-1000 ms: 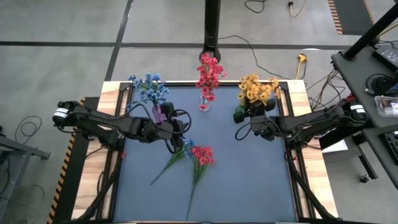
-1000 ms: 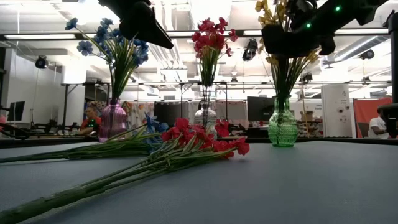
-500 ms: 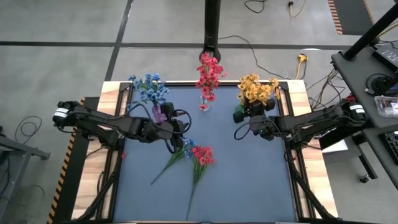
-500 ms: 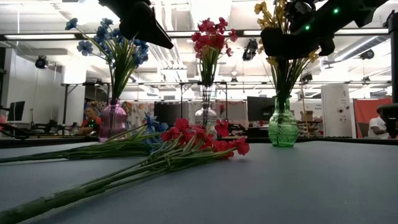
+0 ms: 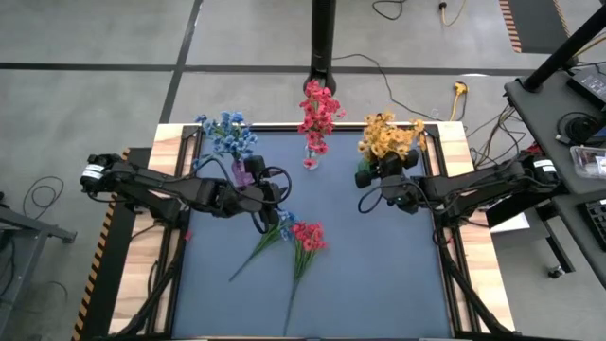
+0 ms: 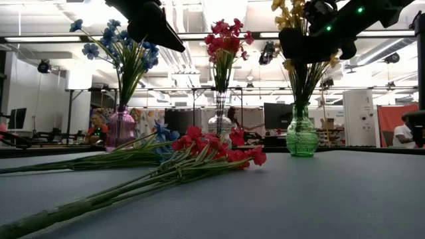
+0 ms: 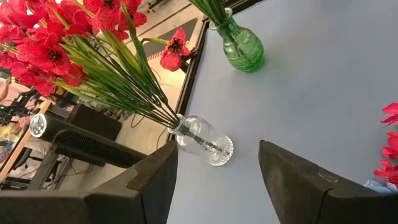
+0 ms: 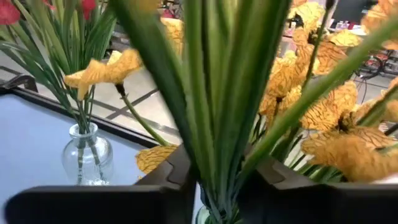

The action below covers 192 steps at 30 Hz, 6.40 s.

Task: Sort flowers into vase by color
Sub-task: Put the yellow flower into the green vase, then put the blue flower into the purple vase

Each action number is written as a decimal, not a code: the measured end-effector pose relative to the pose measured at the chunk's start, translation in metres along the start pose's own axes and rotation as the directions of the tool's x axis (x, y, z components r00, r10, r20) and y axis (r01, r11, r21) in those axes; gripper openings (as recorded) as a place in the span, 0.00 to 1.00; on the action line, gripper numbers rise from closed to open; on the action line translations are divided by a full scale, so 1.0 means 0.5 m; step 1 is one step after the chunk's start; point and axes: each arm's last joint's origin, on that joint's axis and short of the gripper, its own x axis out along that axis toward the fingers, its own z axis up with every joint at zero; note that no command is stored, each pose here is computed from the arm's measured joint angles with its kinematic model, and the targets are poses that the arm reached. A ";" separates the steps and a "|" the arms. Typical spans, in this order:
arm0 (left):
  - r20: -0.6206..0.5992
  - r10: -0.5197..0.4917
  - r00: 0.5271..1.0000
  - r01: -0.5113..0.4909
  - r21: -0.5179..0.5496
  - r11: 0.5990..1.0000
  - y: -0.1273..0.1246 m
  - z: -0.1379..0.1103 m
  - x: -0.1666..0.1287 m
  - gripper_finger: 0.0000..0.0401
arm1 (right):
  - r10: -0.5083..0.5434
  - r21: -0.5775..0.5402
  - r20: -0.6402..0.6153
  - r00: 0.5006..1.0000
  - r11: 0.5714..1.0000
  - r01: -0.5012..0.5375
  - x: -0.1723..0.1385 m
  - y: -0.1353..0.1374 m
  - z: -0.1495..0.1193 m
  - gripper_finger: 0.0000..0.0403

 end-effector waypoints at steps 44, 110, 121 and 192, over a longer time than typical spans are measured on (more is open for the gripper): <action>-0.005 -0.001 1.000 0.001 -0.003 1.000 -0.003 -0.001 0.003 0.52 | 0.038 -0.023 -0.068 0.997 0.999 -0.040 0.011 -0.021 0.005 0.04; -0.168 -0.317 0.933 0.223 -0.420 0.880 -0.024 -0.018 -0.066 0.52 | 0.132 -0.115 -0.384 0.914 0.975 -0.189 -0.032 -0.033 0.118 0.60; -0.281 -0.520 0.807 0.260 -0.621 0.740 -0.060 -0.041 -0.105 0.52 | 0.214 -0.097 -0.508 0.834 0.948 -0.302 -0.055 -0.047 0.152 0.65; -0.288 -0.326 0.900 0.099 -0.596 0.797 -0.261 -0.109 -0.181 0.00 | 0.487 -0.130 -0.553 0.676 0.751 -0.647 -0.271 -0.026 0.024 0.61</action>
